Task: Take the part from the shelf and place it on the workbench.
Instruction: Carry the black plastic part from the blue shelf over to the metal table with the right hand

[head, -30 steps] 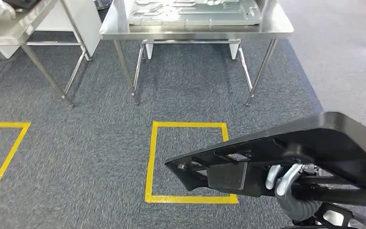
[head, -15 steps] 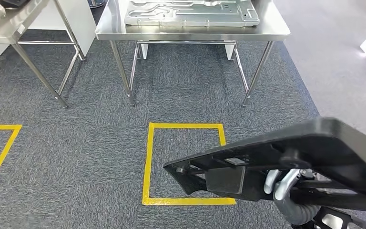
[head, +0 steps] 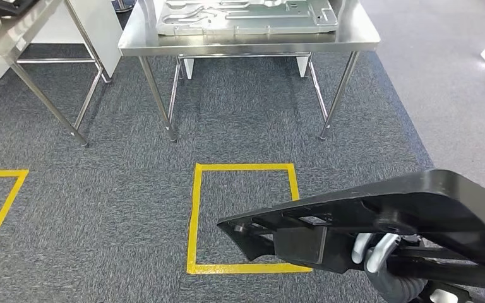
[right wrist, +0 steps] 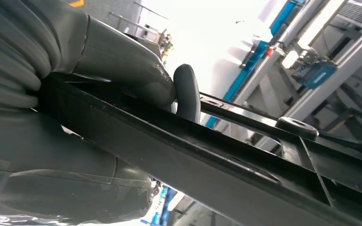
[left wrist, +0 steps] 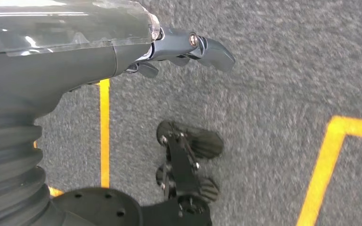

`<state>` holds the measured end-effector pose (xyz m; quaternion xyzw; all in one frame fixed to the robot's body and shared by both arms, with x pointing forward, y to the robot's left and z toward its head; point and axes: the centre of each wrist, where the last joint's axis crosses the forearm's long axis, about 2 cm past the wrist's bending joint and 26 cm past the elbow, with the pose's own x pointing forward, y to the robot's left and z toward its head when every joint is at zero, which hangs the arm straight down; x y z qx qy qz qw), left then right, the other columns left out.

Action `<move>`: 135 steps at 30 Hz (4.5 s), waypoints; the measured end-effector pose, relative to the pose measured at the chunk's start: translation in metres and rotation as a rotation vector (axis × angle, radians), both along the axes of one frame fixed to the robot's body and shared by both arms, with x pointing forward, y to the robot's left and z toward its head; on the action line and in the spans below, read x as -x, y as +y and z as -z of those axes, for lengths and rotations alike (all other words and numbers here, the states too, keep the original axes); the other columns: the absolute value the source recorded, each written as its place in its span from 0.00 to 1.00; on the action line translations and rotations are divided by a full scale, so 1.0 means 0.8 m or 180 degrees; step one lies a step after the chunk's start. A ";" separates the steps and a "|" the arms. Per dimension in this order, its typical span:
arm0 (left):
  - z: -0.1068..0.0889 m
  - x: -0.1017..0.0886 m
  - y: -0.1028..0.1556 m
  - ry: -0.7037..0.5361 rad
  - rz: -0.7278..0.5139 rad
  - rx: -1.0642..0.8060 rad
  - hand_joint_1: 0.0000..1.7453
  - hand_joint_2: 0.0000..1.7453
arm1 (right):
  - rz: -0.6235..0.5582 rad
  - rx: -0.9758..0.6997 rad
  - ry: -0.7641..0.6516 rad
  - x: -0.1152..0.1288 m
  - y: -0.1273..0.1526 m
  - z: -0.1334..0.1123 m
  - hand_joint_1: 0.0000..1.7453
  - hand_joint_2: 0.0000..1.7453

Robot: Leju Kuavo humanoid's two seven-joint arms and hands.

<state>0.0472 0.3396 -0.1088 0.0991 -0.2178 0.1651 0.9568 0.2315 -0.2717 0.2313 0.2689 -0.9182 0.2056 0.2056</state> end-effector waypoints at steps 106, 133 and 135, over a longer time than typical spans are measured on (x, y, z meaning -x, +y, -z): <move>0.002 0.009 -0.007 0.0029 -0.0045 0.0074 0.00 1.00 | -0.0035 0.0007 -0.0121 0.009 -0.009 -0.011 0.95 1.00; 0.002 0.010 -0.010 0.0041 -0.0214 0.0079 0.00 1.00 | -0.0222 -0.0137 -0.0237 -0.008 -0.004 -0.027 0.95 1.00; 0.002 0.012 -0.010 0.0039 -0.0221 0.0076 0.00 1.00 | -0.0281 -0.0153 -0.0222 -0.008 -0.003 -0.027 0.95 1.00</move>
